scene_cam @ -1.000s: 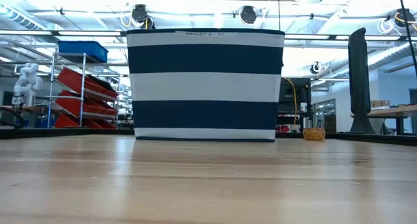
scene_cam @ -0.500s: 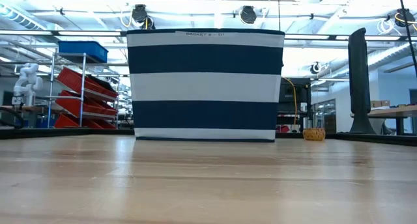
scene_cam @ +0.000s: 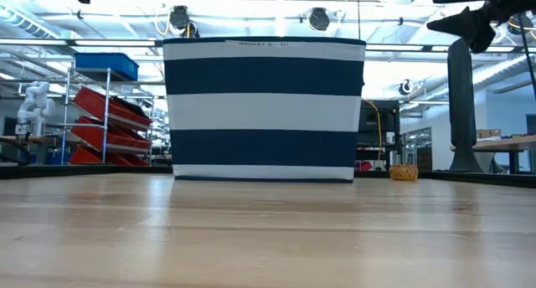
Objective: Sort clothes
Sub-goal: Return to Home Position
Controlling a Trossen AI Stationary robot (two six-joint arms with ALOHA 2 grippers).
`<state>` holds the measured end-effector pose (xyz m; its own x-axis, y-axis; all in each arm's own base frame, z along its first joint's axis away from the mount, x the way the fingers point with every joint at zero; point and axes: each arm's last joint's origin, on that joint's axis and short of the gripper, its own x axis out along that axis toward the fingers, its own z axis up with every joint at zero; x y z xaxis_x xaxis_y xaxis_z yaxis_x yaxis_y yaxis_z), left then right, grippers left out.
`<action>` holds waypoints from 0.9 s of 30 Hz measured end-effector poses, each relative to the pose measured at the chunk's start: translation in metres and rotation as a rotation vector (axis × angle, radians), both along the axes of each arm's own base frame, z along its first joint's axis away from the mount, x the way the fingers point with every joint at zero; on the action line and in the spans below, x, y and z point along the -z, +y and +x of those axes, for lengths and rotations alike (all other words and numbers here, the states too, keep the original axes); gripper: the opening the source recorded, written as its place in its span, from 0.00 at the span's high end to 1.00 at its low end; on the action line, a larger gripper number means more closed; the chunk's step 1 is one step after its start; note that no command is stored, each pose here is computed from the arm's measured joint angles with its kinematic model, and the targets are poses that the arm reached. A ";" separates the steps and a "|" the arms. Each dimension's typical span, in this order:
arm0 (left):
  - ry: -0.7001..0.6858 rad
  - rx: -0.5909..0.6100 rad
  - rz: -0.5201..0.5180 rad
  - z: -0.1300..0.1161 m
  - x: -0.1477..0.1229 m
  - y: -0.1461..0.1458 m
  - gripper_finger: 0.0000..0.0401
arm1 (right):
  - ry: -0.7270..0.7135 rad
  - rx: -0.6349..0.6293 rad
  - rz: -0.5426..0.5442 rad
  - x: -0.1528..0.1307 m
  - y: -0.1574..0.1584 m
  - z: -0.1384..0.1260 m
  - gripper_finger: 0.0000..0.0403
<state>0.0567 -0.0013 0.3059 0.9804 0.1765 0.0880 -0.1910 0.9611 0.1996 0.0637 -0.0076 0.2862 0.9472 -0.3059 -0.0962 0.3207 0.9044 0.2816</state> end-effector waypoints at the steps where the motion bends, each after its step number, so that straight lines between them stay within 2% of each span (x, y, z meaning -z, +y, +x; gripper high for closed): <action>1: 0.014 0.000 0.007 0.002 0.005 -0.001 0.61 | -0.005 -0.029 0.005 0.007 0.001 0.002 0.39; 5: 0.039 0.000 0.012 0.009 0.018 -0.002 0.61 | -0.068 -0.168 -0.010 0.027 0.005 0.010 0.39; 10: -0.030 0.052 -0.021 0.009 0.029 -0.003 0.61 | -0.154 -0.264 -0.068 0.051 0.008 0.019 0.39; 14: -0.068 0.058 -0.046 0.004 0.045 -0.002 0.61 | -0.140 -0.269 -0.057 0.074 0.008 0.023 0.39; 18: -0.064 0.079 -0.080 0.012 0.060 -0.005 0.61 | -0.138 -0.253 -0.058 0.088 0.008 0.025 0.39; 20: -0.100 0.118 -0.098 0.017 0.065 -0.007 0.61 | -0.166 -0.228 -0.062 0.091 0.007 0.027 0.39; 25: -0.086 0.190 -0.162 0.029 0.093 -0.011 0.61 | -0.284 -0.210 -0.101 0.100 0.007 0.031 0.39; 27: -0.098 0.215 -0.197 0.033 0.103 -0.013 0.61 | -0.280 -0.216 -0.085 0.101 0.007 0.032 0.39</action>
